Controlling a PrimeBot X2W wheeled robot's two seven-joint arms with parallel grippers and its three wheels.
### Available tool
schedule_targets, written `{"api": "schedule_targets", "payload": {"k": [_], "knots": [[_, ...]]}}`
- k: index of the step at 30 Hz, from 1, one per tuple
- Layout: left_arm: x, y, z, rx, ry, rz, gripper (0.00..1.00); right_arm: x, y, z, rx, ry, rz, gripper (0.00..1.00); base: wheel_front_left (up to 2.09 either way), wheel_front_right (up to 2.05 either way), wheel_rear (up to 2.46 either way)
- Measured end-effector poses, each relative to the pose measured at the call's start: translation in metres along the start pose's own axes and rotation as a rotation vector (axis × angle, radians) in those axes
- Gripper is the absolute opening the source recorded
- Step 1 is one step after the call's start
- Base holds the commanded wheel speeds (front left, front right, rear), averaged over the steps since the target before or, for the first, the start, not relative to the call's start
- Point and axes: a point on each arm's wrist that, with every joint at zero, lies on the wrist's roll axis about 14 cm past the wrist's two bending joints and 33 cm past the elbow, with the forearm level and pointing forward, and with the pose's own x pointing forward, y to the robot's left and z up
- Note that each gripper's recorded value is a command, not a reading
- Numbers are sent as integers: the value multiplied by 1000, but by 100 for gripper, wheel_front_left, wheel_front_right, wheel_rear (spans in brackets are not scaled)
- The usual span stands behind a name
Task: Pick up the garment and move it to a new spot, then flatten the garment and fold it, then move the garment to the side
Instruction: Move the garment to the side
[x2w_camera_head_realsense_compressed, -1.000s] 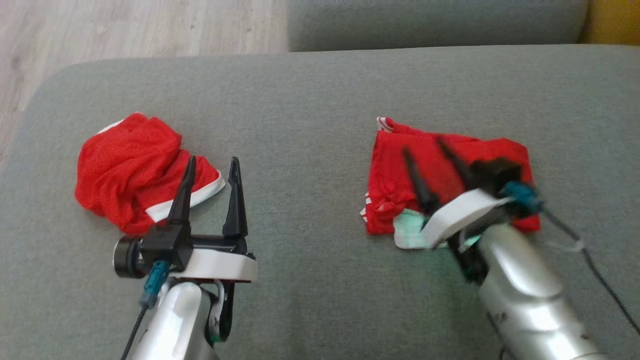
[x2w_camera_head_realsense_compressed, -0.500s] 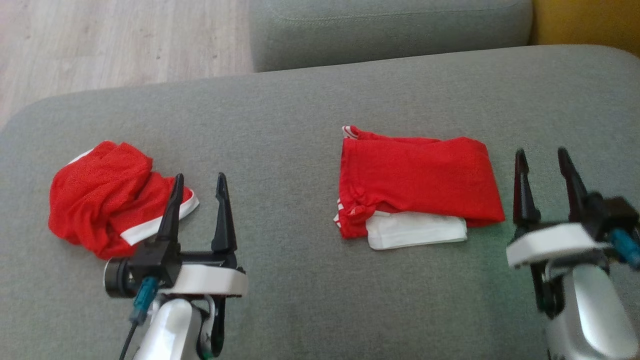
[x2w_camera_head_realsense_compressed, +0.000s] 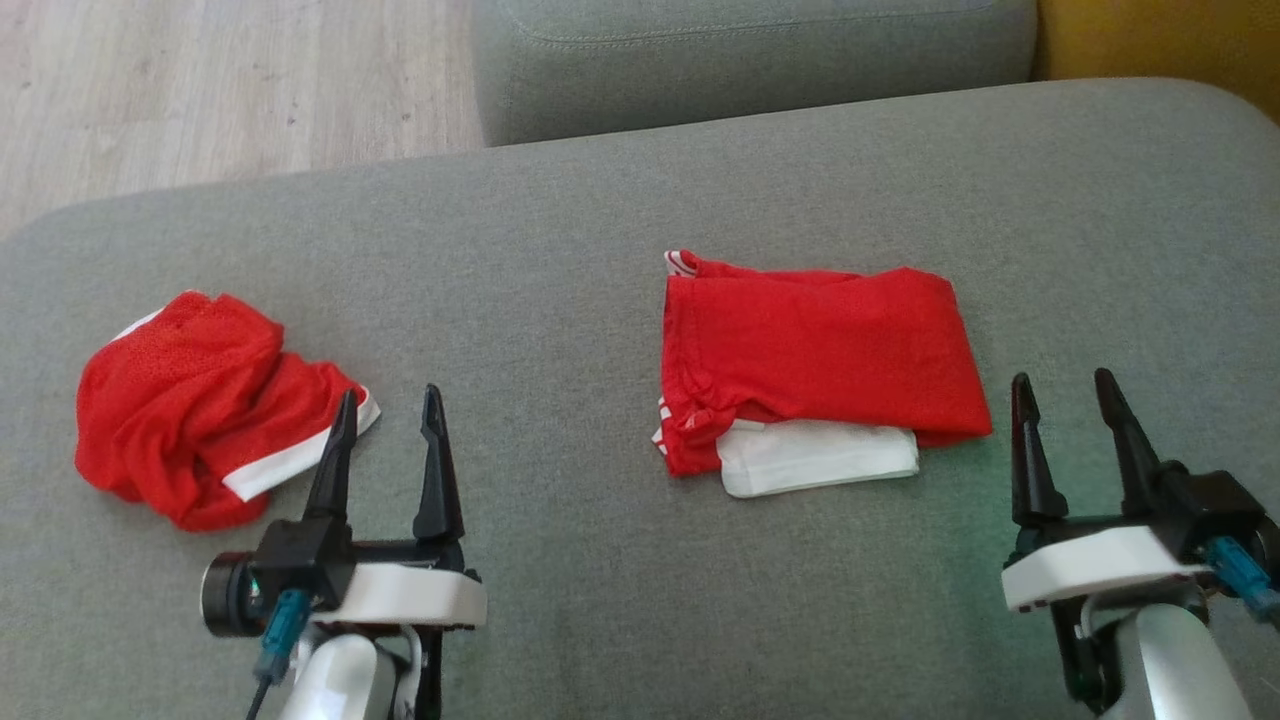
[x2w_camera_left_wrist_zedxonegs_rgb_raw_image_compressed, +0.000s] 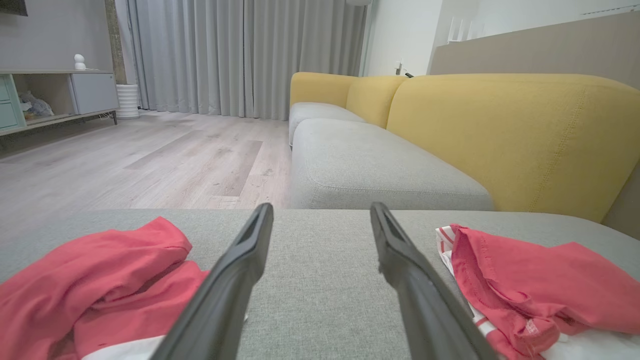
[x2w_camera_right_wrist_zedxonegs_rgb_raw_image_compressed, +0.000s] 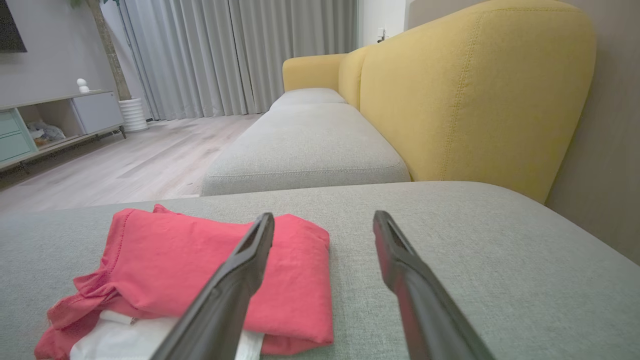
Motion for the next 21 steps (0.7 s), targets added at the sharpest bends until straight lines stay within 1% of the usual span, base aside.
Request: {"api": "schedule_targets", "payload": {"k": [10,14,17,21], "knots": [[-1,2,-3,2,10,3,100,2,6,-2,8,6,17,100,0,0,0],[0,0,-10,0,29,-4,100,5,10,-13,-7,40,32,100,0,0,0],[2,-2,-17,0,47,-12,100,14,7,-23,-6,74,21,100,0,0,0],[12,1,-20,3,52,-12,100,38,10,-38,30,132,23,100,0,0,0]]}}
